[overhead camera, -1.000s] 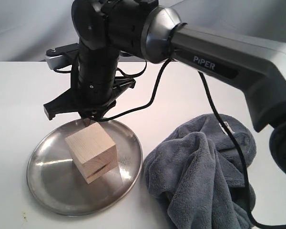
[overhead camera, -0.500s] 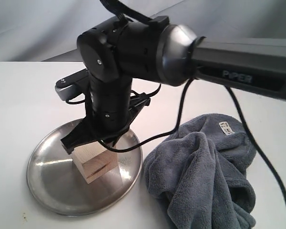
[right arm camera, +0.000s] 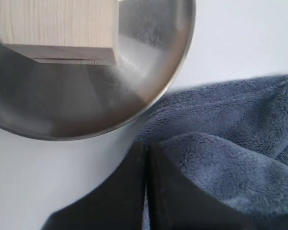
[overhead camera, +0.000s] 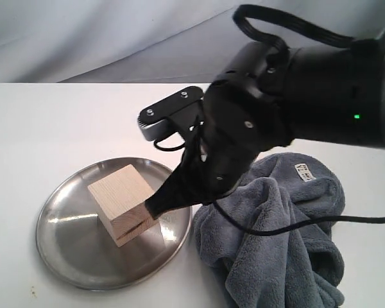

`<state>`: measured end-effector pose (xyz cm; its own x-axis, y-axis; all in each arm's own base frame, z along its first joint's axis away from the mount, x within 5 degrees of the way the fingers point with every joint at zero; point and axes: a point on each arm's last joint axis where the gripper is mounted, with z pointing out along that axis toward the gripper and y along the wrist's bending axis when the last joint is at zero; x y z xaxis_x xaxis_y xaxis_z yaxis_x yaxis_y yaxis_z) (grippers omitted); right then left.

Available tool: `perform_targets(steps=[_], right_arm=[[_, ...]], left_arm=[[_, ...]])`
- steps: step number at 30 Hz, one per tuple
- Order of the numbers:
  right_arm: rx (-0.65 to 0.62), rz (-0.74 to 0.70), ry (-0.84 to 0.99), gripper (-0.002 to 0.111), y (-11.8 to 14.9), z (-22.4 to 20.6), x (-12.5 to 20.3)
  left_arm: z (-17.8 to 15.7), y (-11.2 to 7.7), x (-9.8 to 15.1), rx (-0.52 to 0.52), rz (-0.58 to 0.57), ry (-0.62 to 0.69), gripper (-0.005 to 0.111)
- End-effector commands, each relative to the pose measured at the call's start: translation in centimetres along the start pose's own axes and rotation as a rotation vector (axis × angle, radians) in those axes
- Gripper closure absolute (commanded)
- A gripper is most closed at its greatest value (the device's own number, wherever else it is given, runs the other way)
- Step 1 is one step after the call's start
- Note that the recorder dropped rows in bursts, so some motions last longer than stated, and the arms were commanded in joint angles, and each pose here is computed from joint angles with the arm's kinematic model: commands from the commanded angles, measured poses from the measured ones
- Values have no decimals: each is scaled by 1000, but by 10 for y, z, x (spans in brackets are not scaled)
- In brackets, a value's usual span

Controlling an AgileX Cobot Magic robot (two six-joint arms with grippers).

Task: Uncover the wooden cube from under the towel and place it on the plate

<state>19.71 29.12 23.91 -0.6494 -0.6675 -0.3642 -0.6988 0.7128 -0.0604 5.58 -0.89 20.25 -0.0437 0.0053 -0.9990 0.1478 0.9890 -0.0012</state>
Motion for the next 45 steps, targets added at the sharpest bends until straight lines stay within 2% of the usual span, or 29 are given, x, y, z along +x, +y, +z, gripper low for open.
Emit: perform_targets(steps=[1,4,9,18,27,45], right_arm=[[-49,139,-92,108,-32,-4,15],[-49,256,-192,108,-67,-9,38],[-12,360,-287,108,-98,-18,67],[79,493,-483,108,-135,-34,119],[152,563,-699,108,-144,-42,168],[299,643,-927,108,-122,-55,257]], left_arm=[[0,0,1,5,-4,0,107],[0,0,1,5,-4,0,107],[0,0,1,5,-4,0,107],[0,0,1,5,-4,0,107],[0,0,1,5,-4,0,107],[0,0,1,5,-4,0,107]])
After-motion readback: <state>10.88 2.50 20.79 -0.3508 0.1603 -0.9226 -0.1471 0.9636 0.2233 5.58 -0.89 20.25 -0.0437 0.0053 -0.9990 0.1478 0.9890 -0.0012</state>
